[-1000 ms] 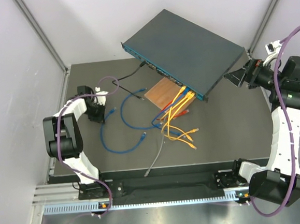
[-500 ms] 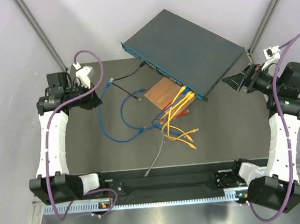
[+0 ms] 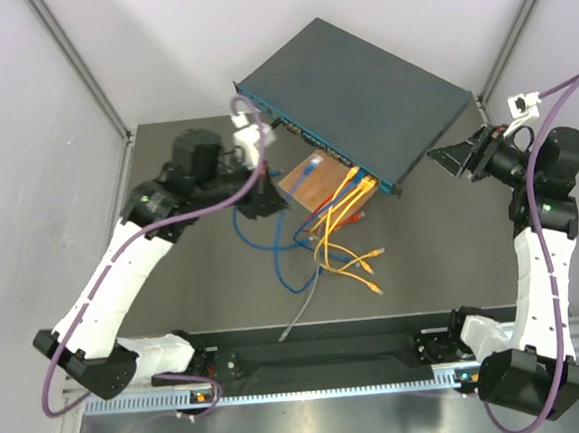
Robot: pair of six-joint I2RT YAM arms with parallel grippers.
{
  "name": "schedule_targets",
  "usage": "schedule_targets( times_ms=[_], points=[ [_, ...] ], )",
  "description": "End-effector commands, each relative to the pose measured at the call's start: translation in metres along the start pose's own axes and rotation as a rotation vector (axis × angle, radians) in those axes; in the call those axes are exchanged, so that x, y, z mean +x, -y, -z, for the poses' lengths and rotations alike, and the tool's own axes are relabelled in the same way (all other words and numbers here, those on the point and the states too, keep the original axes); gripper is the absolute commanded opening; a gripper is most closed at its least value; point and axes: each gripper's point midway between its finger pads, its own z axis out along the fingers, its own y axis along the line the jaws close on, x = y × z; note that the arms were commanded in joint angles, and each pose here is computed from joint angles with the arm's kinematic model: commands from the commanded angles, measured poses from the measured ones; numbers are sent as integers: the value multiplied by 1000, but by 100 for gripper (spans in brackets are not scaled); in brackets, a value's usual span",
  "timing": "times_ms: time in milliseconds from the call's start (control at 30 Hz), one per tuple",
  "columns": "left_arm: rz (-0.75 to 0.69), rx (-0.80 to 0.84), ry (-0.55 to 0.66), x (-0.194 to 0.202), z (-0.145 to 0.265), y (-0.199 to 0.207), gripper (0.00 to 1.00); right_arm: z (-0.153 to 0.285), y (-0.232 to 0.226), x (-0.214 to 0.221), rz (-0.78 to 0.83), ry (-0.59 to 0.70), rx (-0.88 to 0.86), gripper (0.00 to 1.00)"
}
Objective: Insert the plug into the switch port
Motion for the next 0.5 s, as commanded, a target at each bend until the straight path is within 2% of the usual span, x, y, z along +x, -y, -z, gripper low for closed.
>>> schedule_targets(
  times_ms=[0, 100, 233, 467],
  points=[
    [9, 137, 62, -25, -19, 53, 0, 1, -52, -20, 115, 71, -172, 69],
    [15, 218, 39, -21, -36, 74, 0, -8, -91, -8, 172, 40, -289, 68],
    [-16, 253, 69, -26, -50, 88, 0, -12, -150, 19, 229, -31, -484, 78],
    [-3, 293, 70, -28, -64, 95, 0, -19, -162, 33, 227, -69, -527, 78]
  ],
)
